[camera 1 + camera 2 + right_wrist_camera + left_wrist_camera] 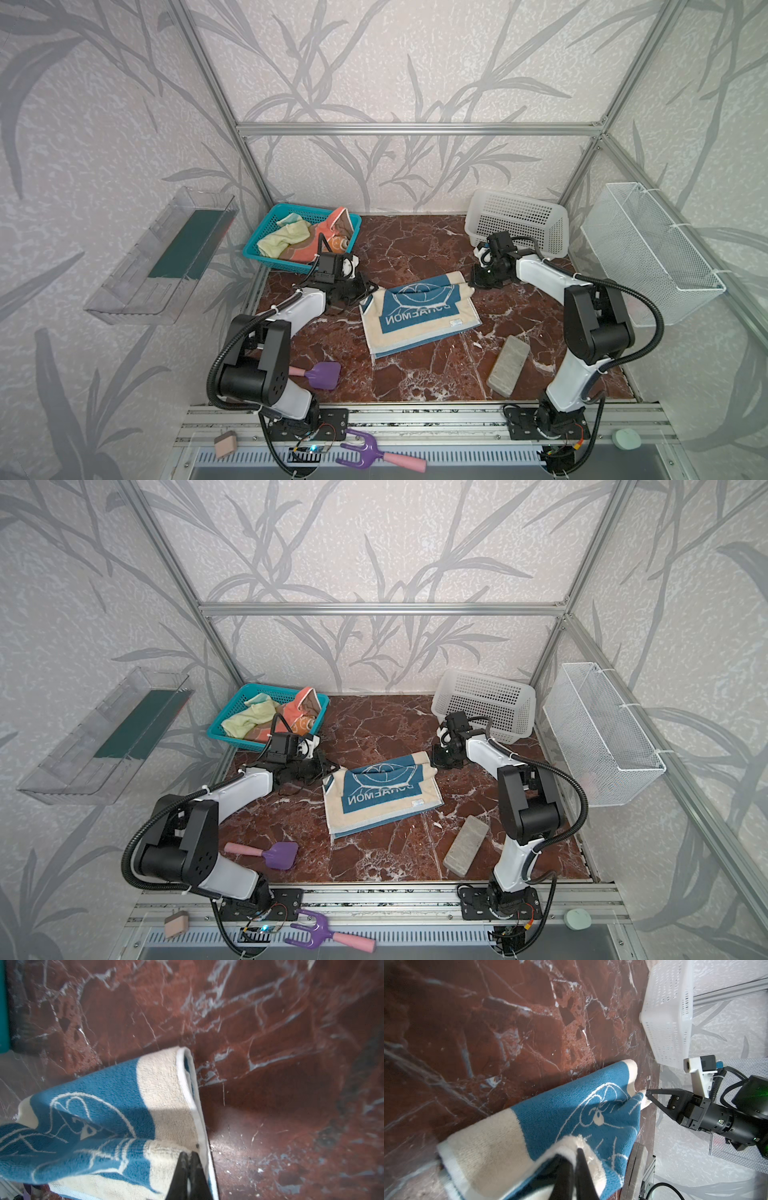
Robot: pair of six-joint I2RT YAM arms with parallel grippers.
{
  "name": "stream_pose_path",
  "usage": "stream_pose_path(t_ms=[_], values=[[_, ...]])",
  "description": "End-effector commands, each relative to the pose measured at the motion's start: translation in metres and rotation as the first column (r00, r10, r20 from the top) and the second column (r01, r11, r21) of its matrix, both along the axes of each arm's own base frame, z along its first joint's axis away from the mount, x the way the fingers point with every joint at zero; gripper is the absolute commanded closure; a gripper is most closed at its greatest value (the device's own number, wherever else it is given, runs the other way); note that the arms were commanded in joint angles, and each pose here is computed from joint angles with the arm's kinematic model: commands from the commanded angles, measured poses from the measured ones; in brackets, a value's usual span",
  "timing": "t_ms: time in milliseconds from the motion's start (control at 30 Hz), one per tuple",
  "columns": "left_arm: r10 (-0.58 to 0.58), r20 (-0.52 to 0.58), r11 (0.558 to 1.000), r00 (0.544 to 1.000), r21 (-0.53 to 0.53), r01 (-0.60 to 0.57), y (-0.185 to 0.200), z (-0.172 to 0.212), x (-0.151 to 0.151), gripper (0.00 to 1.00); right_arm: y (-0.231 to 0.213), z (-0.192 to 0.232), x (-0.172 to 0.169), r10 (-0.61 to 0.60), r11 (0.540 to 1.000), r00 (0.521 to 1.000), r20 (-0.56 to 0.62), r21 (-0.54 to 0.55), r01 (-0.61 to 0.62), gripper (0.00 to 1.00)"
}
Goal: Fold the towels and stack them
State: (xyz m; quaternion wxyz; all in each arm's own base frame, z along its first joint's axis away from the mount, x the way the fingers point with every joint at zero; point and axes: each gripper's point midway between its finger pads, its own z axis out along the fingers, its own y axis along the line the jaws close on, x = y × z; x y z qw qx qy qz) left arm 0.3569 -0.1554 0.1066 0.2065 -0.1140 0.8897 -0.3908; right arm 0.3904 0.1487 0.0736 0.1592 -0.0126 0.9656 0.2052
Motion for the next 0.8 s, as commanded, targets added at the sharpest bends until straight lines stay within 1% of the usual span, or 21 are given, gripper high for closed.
stream_pose_path(t_ms=[0, 33, 100, 267, 400, 467, 500, 533, 567, 600, 633, 667, 700, 767], values=[[-0.022, -0.006, 0.999, 1.0, 0.047, 0.022, 0.006, 0.004, -0.018, 1.0, -0.009, 0.018, -0.021, 0.043, 0.998, 0.999, -0.008, -0.044, -0.043, 1.0], [-0.015, -0.011, 0.999, 1.0, 0.052, 0.016, 0.008, 0.004, -0.025, 1.0, -0.01, 0.014, -0.027, 0.048, 0.998, 0.999, -0.025, -0.043, -0.049, 1.0], [0.003, -0.021, 0.998, 1.0, 0.06, -0.002, 0.013, 0.002, -0.041, 1.0, -0.01, 0.022, -0.038, 0.06, 0.998, 0.998, -0.019, -0.035, -0.06, 1.0], [0.043, -0.055, 0.997, 0.998, 0.066, -0.039, 0.018, -0.013, -0.088, 1.0, -0.012, 0.011, -0.071, 0.075, 0.997, 0.994, -0.081, -0.014, -0.077, 1.0], [0.049, -0.063, 0.996, 0.997, 0.072, -0.045, 0.014, -0.027, -0.11, 1.0, -0.011, -0.001, -0.094, 0.078, 0.997, 0.988, -0.132, 0.013, -0.077, 1.0], [0.058, -0.061, 0.995, 0.996, 0.081, -0.053, 0.015, -0.033, -0.116, 1.0, -0.011, -0.009, -0.104, 0.075, 0.997, 0.984, -0.162, 0.021, -0.072, 1.0], [0.063, -0.061, 0.995, 0.996, 0.083, -0.058, 0.016, -0.034, -0.118, 0.98, -0.011, -0.011, -0.109, 0.073, 0.997, 0.982, -0.175, 0.025, -0.07, 1.0], [0.068, -0.063, 0.994, 0.996, 0.087, -0.062, 0.017, -0.036, -0.12, 0.9, -0.01, -0.011, -0.115, 0.072, 0.997, 0.98, -0.184, 0.031, -0.067, 0.99], [0.071, -0.064, 0.993, 0.995, 0.096, -0.064, 0.019, -0.036, -0.122, 0.85, -0.009, -0.01, -0.119, 0.075, 0.997, 0.979, -0.188, 0.038, -0.069, 0.95], [0.076, -0.065, 0.991, 0.995, 0.112, -0.068, 0.022, -0.036, -0.124, 0.76, -0.007, -0.006, -0.124, 0.079, 0.996, 0.979, -0.188, 0.046, -0.071, 0.87], [0.083, -0.063, 0.989, 0.995, 0.127, -0.075, 0.025, -0.035, -0.126, 0.67, -0.006, -0.002, -0.129, 0.082, 0.996, 0.979, -0.189, 0.052, -0.074, 0.77], [0.091, -0.054, 0.987, 0.994, 0.141, -0.082, 0.028, -0.032, -0.128, 0.63, -0.006, 0.004, -0.132, 0.084, 0.996, 0.979, -0.185, 0.051, -0.076, 0.68], [0.097, -0.04, 0.985, 0.994, 0.15, -0.09, 0.031, -0.029, -0.128, 0.62, -0.007, 0.008, -0.136, 0.086, 0.996, 0.979, -0.185, 0.051, -0.078, 0.64], [0.12, -0.006, 0.979, 0.993, 0.168, -0.118, 0.037, -0.022, -0.128, 0.61, -0.012, 0.02, -0.141, 0.08, 0.997, 0.982, -0.17, 0.032, -0.076, 0.59]])
